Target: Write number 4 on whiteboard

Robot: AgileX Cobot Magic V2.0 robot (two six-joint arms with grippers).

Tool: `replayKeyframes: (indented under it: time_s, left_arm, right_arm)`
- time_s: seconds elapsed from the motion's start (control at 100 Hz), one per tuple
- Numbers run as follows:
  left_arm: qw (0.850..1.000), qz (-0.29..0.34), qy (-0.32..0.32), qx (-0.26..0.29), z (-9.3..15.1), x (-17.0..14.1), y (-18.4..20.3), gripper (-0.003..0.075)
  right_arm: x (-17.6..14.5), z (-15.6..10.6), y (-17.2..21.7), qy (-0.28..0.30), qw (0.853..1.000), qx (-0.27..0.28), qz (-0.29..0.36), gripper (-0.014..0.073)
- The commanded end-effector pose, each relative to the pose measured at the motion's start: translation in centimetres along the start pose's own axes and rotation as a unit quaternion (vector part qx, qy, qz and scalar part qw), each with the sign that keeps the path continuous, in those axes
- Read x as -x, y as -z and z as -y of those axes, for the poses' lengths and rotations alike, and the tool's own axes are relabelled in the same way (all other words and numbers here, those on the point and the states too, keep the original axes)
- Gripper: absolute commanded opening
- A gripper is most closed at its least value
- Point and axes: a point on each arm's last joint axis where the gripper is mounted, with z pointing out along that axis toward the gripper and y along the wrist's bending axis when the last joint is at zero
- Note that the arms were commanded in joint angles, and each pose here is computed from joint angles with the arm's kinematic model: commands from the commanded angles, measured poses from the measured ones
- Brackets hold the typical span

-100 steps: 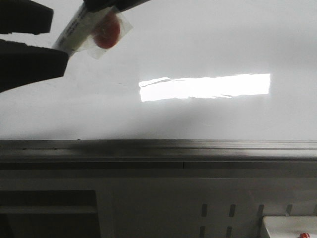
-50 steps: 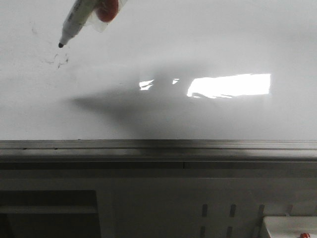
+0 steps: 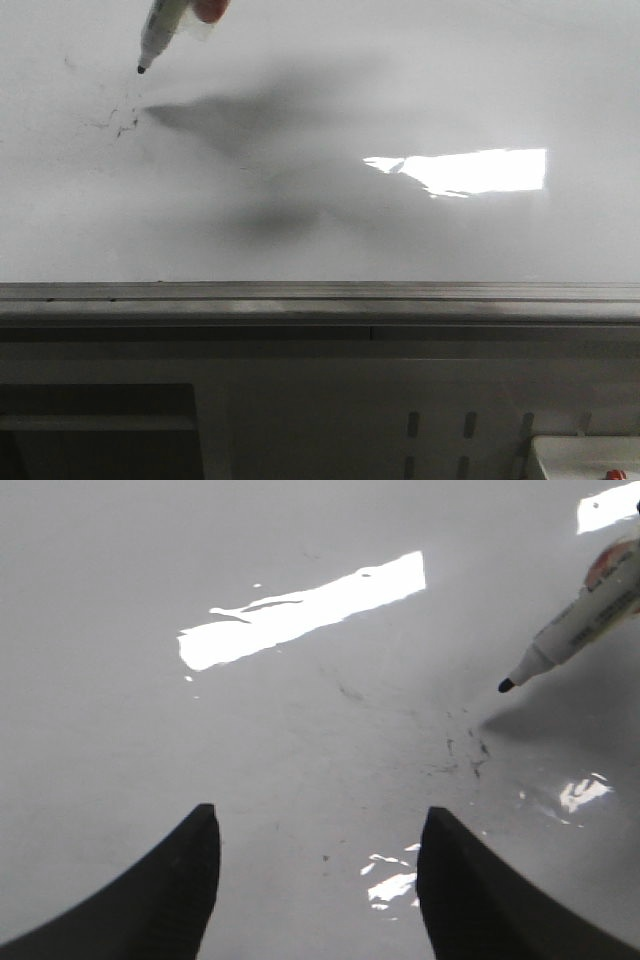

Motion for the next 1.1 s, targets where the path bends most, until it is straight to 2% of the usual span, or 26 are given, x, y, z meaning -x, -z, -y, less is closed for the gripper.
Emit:
replayKeyframes:
  time_s: [0.0, 0.34, 0.55, 0.71, 0.91, 1.09]
  left_arm:
    - [0.998, 0.056, 0.013, 0.010, -0.4, 1.7, 0.1, 0.0399]
    - [0.998, 0.055, 0.013, 0.010, -0.4, 1.7, 0.1, 0.0399]
    - [0.998, 0.055, 0.013, 0.010, -0.4, 1.7, 0.1, 0.0399]
    - [0.998, 0.055, 0.013, 0.010, -0.4, 1.7, 0.1, 0.0399]
    - [0.998, 0.055, 0.013, 0.010, -0.4, 1.7, 0.1, 0.0399]
    - [0.998, 0.055, 0.013, 0.010, -0.4, 1.7, 0.1, 0.0399]
  right_arm:
    - [2.0, 1.0, 1.3, 0.012, 0.997, -0.030, 0.065, -0.0064]
    - [0.9, 1.2, -0.5, 0.014, 0.999, -0.026, 0.025, -0.0064]
    - [0.1, -0.8, -1.2, 0.024, 1.000, 0.006, -0.001, -0.0064]
    - [0.1, -1.1, -1.2, 0.015, 1.000, 0.009, -0.003, -0.0064]
    - [-0.4, 0.3, -0.3, 0.001, 1.000, -0.003, -0.030, -0.0064]
    - [-1.8, 2.3, 2.0, -0.021, 0.998, -0.038, -0.051, -0.0063]
